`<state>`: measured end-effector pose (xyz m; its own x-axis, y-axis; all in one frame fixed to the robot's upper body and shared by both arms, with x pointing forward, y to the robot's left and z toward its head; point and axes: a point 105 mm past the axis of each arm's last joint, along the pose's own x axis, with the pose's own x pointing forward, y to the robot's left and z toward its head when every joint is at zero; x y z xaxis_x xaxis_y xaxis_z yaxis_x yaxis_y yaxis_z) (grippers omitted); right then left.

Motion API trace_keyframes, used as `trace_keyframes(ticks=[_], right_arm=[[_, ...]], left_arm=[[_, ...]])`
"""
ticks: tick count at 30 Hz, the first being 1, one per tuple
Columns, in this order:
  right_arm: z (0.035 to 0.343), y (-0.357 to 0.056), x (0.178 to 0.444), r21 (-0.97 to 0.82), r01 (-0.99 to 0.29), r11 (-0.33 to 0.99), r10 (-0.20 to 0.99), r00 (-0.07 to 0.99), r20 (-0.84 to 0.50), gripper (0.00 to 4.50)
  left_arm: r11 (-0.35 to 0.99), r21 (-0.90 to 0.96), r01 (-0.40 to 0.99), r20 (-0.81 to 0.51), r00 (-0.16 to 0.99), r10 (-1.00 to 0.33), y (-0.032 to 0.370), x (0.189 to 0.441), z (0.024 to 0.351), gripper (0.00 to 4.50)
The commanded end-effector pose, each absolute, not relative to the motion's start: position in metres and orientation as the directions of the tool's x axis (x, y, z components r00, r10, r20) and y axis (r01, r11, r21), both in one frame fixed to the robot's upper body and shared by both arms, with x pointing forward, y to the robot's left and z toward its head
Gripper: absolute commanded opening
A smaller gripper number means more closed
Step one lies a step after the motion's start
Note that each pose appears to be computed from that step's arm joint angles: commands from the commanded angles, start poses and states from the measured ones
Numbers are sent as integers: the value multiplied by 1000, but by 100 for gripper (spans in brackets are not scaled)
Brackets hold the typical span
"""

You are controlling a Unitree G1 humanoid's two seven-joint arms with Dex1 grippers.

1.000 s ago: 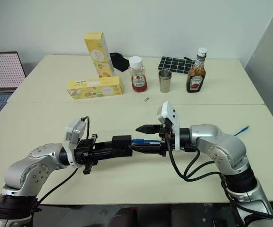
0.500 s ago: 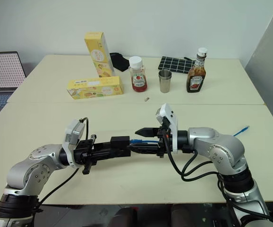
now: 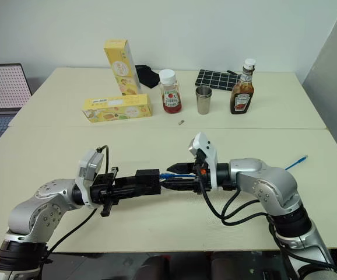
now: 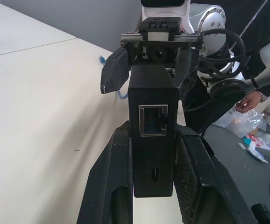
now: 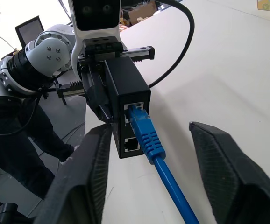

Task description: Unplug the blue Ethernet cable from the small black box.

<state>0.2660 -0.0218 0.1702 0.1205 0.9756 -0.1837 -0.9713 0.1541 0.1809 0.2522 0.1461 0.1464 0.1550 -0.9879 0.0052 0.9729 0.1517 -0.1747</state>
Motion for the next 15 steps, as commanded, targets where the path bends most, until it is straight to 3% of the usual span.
trace_keyframes(ticks=[1,7,15], right_arm=[[183,-21,263,148,-982,116,985,95,-145,174],[180,-24,263,155,-983,101,984,76,-161,14],[177,-24,264,157,-985,71,980,39,-195,3]], left_arm=[[146,-140,979,7,148,-989,148,251,150,78],[123,-132,984,-16,122,-992,149,248,146,78],[72,-115,991,-43,67,-997,145,239,140,78]])
